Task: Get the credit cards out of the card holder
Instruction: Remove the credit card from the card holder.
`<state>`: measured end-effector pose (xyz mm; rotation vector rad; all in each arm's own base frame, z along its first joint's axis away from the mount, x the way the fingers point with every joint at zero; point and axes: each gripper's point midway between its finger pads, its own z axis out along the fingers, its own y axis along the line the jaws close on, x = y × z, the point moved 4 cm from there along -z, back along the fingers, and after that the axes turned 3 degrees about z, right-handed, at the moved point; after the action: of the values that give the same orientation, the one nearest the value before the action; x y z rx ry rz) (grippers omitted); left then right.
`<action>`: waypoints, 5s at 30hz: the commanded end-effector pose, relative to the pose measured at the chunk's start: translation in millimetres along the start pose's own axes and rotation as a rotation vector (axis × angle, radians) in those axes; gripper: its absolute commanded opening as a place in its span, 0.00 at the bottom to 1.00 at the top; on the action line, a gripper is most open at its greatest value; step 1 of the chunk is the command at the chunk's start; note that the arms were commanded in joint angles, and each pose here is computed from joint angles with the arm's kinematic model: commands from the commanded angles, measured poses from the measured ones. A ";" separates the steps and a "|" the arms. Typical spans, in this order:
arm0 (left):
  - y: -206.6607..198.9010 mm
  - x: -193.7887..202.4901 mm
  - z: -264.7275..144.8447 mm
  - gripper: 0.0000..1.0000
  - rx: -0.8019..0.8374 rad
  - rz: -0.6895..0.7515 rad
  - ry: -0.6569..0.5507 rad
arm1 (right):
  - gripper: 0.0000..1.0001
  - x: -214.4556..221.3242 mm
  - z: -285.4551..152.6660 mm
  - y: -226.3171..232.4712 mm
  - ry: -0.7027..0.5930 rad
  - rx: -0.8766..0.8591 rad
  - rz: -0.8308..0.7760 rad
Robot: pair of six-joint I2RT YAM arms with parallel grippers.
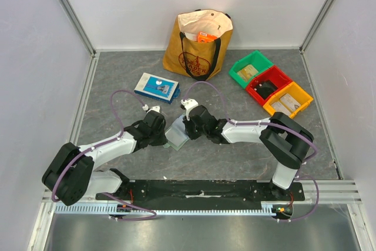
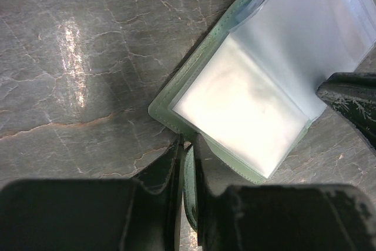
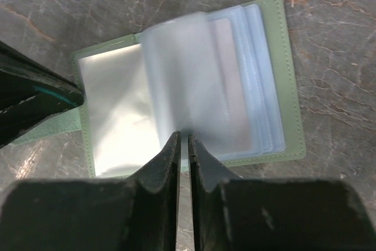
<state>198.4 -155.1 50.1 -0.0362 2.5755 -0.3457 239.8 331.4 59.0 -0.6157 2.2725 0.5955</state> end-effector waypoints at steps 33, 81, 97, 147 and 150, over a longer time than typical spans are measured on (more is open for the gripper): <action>-6.1 4.4 0.3 0.17 0.032 -0.019 -0.003 | 0.62 -4.2 1.9 -14.9 -0.023 0.104 -0.033; -0.7 -38.1 -75.9 0.57 0.076 -0.208 -0.346 | 0.17 -14.2 -52.4 93.0 0.027 -0.347 -0.237; -62.3 -57.0 -45.0 0.55 0.309 -0.281 -0.238 | 0.24 -68.5 -30.7 -18.7 -0.071 -0.158 -0.046; -69.2 -14.9 19.7 0.06 0.470 -0.527 -0.139 | 0.17 20.6 4.5 -46.3 0.127 -0.086 0.148; -67.5 -12.2 17.1 0.02 0.474 -0.535 -0.138 | 0.17 20.8 4.9 -47.2 0.128 -0.079 0.148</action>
<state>215.4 -220.9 47.7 -0.5507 2.3043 -1.0317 268.0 306.4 52.5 -0.5387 2.3330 0.8154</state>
